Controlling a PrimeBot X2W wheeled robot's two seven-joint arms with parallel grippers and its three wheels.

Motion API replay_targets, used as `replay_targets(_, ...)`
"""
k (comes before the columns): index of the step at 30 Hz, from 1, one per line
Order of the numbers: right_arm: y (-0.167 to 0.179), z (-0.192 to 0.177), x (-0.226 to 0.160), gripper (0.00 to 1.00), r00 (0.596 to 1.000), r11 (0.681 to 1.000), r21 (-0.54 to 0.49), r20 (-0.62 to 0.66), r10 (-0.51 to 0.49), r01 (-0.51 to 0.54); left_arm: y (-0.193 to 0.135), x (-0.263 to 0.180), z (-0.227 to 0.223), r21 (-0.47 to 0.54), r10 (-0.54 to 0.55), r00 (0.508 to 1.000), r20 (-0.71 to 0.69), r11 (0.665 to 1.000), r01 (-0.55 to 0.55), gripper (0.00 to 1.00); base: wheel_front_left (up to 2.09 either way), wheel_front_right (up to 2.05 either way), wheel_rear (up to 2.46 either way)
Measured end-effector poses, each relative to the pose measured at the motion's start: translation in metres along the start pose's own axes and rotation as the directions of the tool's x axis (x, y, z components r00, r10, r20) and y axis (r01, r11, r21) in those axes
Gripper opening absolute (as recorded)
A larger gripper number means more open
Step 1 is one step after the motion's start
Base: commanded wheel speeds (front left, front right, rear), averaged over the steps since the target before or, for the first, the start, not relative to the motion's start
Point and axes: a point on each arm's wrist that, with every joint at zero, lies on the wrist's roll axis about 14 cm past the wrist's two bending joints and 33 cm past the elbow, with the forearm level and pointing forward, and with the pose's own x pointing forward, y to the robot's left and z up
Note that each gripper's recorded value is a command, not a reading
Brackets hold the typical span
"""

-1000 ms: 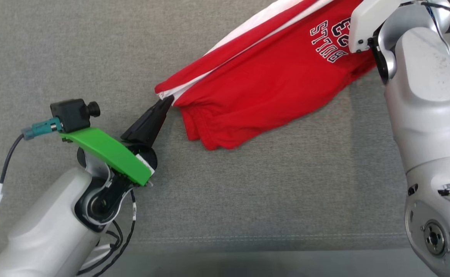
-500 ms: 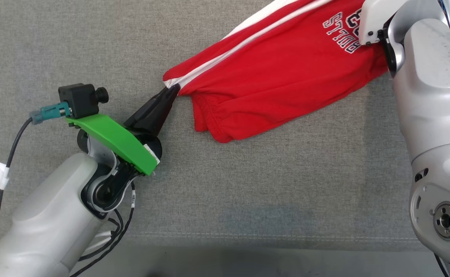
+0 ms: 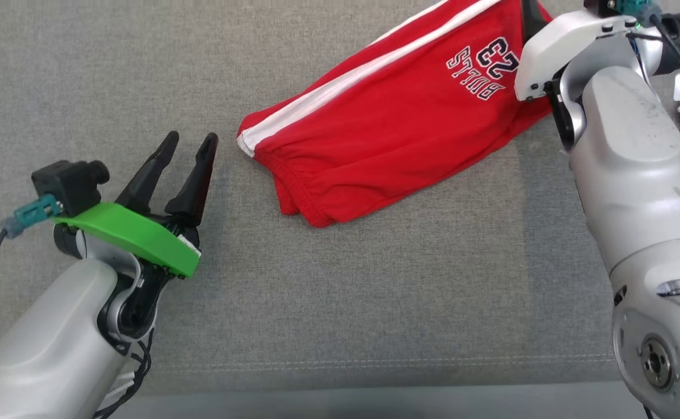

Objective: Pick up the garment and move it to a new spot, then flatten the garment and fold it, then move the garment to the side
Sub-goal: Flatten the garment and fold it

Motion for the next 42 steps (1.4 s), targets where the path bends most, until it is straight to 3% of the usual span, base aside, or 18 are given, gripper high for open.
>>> replay_targets(6, 0.009, 0.014, -0.036, 1.00, 0.997, 0.998, 0.061, 0.080, 0.009, -0.014, -0.007, -0.028, 0.034, 0.121, 0.053, 0.986, 0.156, 0.990, -0.072, 1.00, 0.00, 0.00, 0.00)
replay_targets(19, 0.010, 0.023, -0.118, 1.00, 0.989, 0.986, 0.169, 0.146, -0.028, 0.003, -0.044, -0.099, 0.033, 0.205, 0.080, 0.950, 0.301, 0.968, -0.146, 1.00, 0.00, 0.00, 0.00)
replay_targets(28, -0.002, 0.016, -0.166, 1.00, 0.983, 0.961, 0.269, 0.147, -0.107, 0.065, -0.072, -0.133, 0.034, 0.327, 0.035, 0.930, 0.367, 0.931, -0.164, 1.00, 0.00, 0.00, 0.00)
replay_targets(35, -0.009, -0.004, -0.170, 1.00, 0.985, 0.932, 0.345, 0.090, -0.149, 0.110, -0.080, -0.140, 0.033, 0.350, 0.013, 0.924, 0.381, 0.923, -0.158, 1.00, 0.00, 0.00, 0.00)
replay_targets(42, -0.020, -0.016, -0.141, 1.00, 0.984, 0.915, 0.370, 0.007, -0.176, 0.161, -0.075, -0.136, 0.032, 0.351, 0.009, 0.928, 0.373, 0.925, -0.150, 1.00, 0.00, 0.00, 0.00)
